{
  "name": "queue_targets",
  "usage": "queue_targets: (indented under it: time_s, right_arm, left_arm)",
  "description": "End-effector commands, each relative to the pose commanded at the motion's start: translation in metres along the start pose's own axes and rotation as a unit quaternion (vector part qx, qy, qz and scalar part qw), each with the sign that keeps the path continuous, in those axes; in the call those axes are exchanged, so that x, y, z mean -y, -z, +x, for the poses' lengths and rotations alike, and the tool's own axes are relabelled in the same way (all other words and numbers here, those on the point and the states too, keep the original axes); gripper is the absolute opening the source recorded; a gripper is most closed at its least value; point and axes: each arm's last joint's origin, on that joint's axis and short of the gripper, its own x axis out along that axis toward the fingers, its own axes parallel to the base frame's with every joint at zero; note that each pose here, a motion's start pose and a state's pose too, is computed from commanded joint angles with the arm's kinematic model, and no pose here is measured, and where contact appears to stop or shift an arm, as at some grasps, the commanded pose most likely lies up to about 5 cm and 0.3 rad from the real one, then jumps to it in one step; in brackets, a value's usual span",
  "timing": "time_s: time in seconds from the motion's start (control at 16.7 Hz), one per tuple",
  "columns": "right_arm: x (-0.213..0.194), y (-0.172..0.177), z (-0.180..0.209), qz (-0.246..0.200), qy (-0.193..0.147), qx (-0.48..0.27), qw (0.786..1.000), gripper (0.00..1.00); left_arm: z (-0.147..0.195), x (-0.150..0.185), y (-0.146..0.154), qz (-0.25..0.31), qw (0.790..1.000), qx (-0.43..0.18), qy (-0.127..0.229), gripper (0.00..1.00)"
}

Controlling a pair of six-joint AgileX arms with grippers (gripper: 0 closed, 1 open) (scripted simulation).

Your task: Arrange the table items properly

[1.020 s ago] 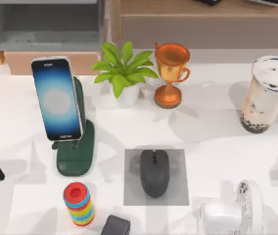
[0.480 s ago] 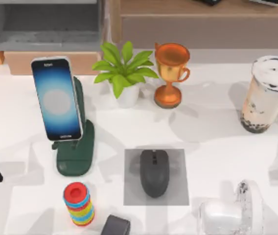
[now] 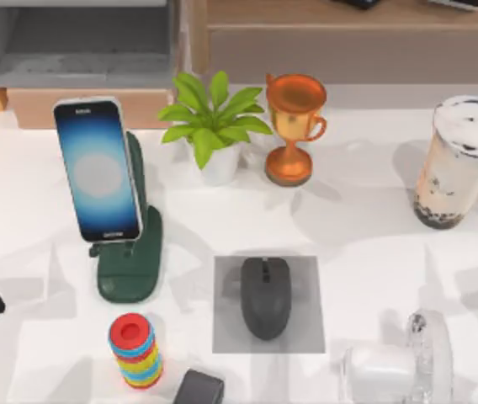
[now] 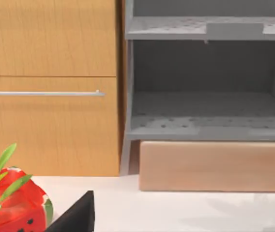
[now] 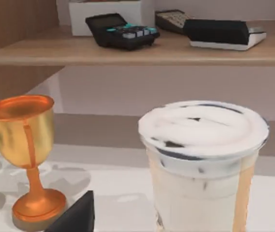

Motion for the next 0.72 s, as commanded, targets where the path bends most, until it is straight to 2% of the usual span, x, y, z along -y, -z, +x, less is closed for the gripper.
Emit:
queue_targets:
  time_s: [0.18,0.36,0.72]
  right_arm:
    - [-0.012,-0.005,0.015,0.007,-0.015,0.014,1.0,1.0]
    - [-0.024,-0.001,0.037,0.005,-0.011,0.011,1.0,1.0]
    - [-0.03,0.038,0.082,-0.02,0.053,-0.035,0.998,1.0]
  left_arm:
    - [0.0,0.0,0.0,0.0,1.0,0.0,0.0,1.0]
    - [0.0,0.0,0.0,0.0,1.0,0.0,0.0,1.0]
    - [0.0,0.0,0.0,0.0,1.0,0.0,0.0,1.0]
